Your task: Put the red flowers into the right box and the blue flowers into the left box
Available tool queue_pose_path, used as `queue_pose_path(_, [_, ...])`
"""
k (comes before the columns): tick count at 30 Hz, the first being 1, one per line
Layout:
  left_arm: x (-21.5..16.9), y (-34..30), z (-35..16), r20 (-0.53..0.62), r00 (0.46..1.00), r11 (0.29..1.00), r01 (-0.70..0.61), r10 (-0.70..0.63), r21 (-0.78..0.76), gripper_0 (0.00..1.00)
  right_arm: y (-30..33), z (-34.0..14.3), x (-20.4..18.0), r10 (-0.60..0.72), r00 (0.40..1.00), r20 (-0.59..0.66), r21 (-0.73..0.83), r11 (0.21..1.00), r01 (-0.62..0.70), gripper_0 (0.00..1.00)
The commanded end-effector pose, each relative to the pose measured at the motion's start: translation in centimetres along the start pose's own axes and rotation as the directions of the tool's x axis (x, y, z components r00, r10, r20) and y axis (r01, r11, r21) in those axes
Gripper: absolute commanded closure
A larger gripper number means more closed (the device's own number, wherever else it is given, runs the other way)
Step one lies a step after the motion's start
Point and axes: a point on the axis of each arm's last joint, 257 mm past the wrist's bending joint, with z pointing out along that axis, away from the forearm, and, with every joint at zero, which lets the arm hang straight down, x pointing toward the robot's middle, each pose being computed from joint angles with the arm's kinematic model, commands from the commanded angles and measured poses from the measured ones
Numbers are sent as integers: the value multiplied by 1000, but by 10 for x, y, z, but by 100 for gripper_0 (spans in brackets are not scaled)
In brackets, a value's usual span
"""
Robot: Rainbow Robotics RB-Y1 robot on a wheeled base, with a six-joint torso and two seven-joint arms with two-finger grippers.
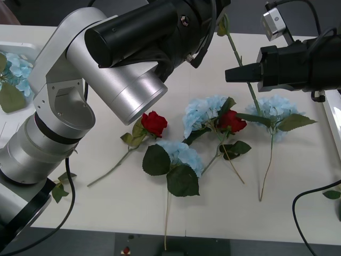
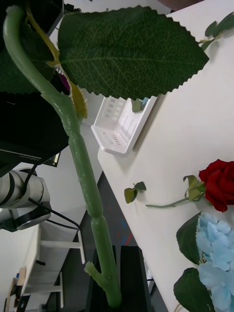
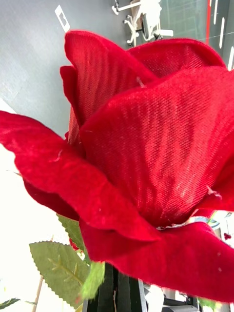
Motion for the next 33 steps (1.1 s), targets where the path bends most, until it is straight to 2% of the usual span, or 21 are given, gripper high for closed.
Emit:
queue_pose_path(1, [1, -26, -4, 8, 1000, 998, -15, 15, 56, 100, 20, 1, -17, -11, 1000, 27, -36, 999, 12, 100])
queue_pose_path(2, [-1, -25, -4, 13, 1000, 999, -18, 17, 50, 100, 21, 1, -18, -11, 1000, 29, -39, 999, 12, 100])
queue_pose_path(5, [-3, -19, -4, 27, 999, 999, -33, 32, 27, 59, 21, 0, -18, -8, 999, 32, -40, 999, 9, 100])
queue_pose_path(7, [-4, -17, -3, 47, 997, 998, -65, 64, 24, 25, 21, -1, -18, -8, 999, 34, -42, 999, 10, 100])
queue_pose_path(12, [-5, -15, -3, 96, 985, 989, -143, 141, 24, 23, 22, -1, -20, -10, 999, 37, -43, 999, 12, 100])
queue_pose_path(15, [-4, -11, -3, 86, 988, 991, -133, 131, 18, 0, 22, -4, -21, -9, 999, 43, -40, 999, 11, 100])
queue_pose_path(23, [-9, -10, -4, 93, 986, 990, -142, 140, 14, 0, 4, -37, -16, -11, 1000, 18, 54, 998, 10, 100])
queue_pose_path(33, [-42, 5, -19, 64, 977, 979, -200, 202, -33, 0, -50, -136, -7, 24, 1000, 14, 368, 929, -27, 100])
